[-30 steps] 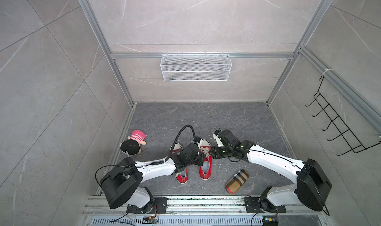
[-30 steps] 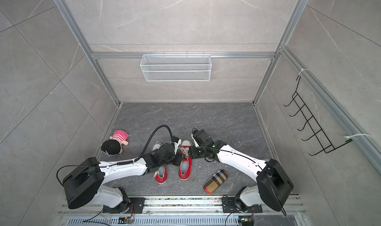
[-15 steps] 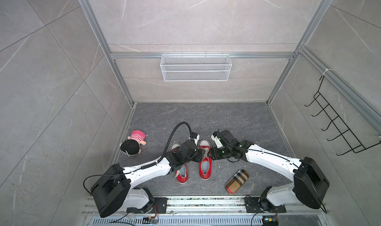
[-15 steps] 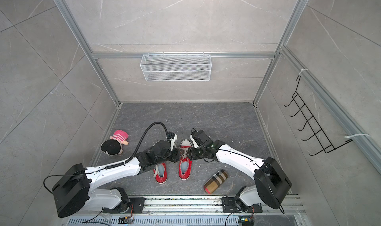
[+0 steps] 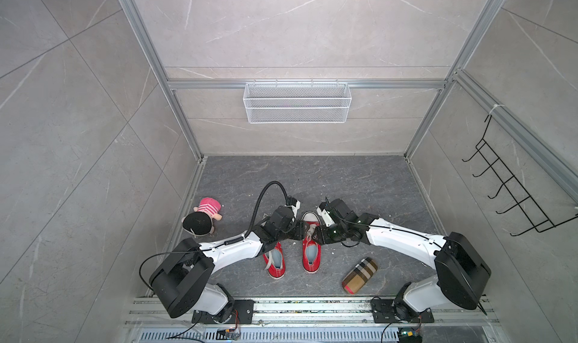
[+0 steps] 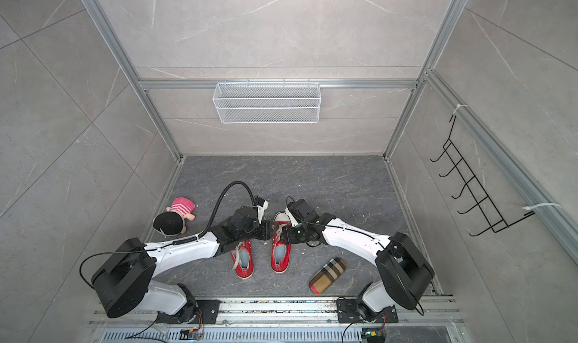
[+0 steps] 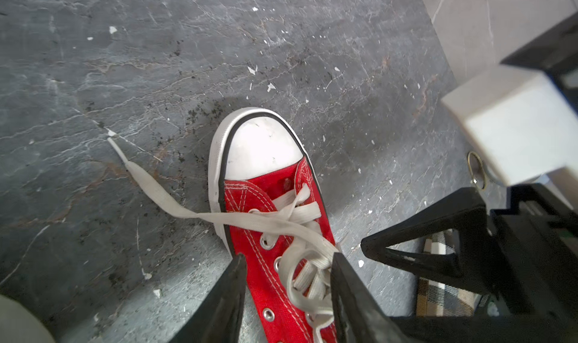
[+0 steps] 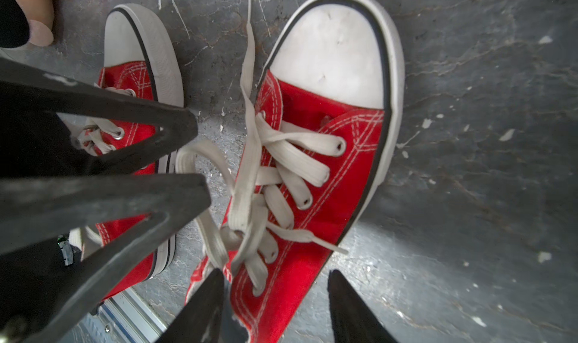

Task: Remove the insole from the shoe
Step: Untie the shoelace on the shoe, then pick up the shoe at the center of the board.

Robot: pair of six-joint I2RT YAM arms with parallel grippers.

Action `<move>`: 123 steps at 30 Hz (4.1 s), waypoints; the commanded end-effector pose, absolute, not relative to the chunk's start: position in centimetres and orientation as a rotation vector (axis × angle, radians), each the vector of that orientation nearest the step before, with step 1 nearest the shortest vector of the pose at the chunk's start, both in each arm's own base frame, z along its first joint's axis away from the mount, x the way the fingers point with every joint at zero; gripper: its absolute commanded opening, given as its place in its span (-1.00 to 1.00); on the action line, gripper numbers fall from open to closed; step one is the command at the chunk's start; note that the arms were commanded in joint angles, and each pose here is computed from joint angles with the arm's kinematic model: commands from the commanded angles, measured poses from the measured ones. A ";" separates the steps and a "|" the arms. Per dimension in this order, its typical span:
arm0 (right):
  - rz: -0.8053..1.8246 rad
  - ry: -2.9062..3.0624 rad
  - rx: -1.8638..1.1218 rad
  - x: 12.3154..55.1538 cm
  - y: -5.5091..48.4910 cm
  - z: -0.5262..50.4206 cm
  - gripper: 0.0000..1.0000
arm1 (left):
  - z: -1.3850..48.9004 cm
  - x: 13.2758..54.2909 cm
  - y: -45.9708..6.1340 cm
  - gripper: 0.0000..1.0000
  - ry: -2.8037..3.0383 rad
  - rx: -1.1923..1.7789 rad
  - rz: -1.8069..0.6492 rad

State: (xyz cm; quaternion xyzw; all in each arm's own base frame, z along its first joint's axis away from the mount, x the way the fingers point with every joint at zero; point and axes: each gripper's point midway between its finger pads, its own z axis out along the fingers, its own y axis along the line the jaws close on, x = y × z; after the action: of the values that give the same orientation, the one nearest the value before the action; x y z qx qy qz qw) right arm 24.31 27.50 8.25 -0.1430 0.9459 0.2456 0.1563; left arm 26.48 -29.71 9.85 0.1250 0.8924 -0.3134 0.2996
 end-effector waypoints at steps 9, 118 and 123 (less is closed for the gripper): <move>0.588 2.738 -0.388 24.9 26.7 7.7 -0.17 | 12.3 27.8 -30.4 -1.00 2.268 0.359 -0.854; 0.319 2.759 -0.325 21.3 23.0 4.4 -1.00 | 6.5 33.7 -35.0 -0.14 2.530 0.313 -1.342; 0.363 2.730 -0.342 21.7 22.8 5.6 -1.00 | 8.8 33.6 -34.3 -0.75 2.438 0.413 -1.271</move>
State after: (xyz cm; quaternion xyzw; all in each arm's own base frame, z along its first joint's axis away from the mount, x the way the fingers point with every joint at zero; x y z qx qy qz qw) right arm 22.60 23.60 5.75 -0.1019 0.9666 0.1313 0.1952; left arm 33.26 -34.01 5.26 0.1159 0.8823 -0.4368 0.1316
